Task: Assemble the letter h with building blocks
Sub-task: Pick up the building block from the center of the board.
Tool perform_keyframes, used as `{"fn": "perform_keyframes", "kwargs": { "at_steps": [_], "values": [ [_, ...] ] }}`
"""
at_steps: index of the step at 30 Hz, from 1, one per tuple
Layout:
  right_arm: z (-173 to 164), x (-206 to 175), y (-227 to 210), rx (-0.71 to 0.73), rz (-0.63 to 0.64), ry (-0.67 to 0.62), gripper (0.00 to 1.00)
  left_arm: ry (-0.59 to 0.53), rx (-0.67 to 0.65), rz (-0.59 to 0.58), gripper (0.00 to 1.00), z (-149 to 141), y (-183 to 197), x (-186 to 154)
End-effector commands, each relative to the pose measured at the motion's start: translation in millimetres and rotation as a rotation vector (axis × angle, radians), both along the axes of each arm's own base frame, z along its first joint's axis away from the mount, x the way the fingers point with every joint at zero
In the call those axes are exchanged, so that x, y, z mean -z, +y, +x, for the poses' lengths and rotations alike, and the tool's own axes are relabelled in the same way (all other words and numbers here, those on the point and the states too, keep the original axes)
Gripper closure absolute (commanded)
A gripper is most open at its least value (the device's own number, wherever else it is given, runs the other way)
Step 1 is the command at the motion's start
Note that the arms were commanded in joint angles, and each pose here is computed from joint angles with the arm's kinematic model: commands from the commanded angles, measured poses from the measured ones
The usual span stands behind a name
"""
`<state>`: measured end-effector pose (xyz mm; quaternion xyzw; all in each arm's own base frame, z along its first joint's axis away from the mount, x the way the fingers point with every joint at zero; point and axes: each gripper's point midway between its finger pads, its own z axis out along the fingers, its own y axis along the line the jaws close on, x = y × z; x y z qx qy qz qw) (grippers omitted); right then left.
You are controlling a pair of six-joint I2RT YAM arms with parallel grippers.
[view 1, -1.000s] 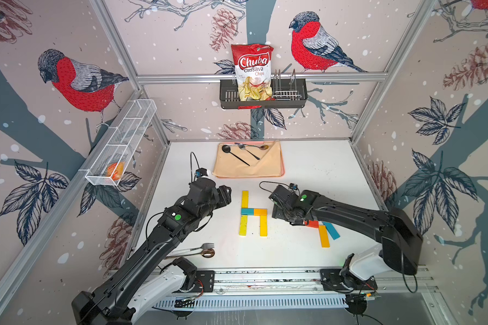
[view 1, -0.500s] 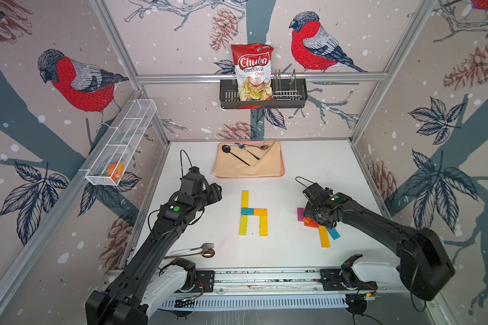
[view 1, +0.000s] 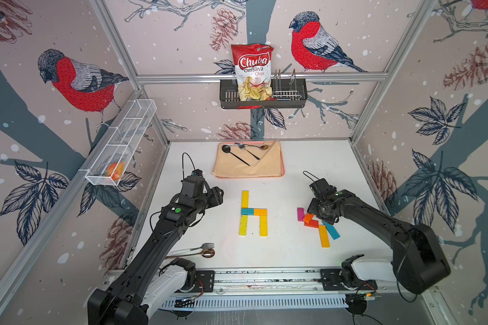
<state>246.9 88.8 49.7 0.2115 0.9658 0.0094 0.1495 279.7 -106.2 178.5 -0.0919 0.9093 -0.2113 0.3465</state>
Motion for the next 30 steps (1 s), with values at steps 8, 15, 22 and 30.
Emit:
{"fn": "perform_keyframes", "kwargs": {
  "at_steps": [8,15,22,30],
  "values": [
    [13.2,12.4,15.2,-0.041,-0.022,0.044,0.4,-0.02,0.022,-0.001,0.36,0.1,-1.8,4.2],
    [3.6,33.9,18.0,-0.043,-0.048,0.101,0.52,-0.015,0.023,-0.005,0.37,-1.3,-1.9,6.5],
    [4.2,29.9,11.1,-0.034,-0.083,0.081,0.66,-0.011,0.015,0.001,0.37,-3.3,0.4,7.5],
    [16.3,-4.8,13.2,-0.077,-0.161,-0.001,0.82,-0.009,-0.002,-0.006,0.38,-4.2,2.0,8.2]
  ]
}}
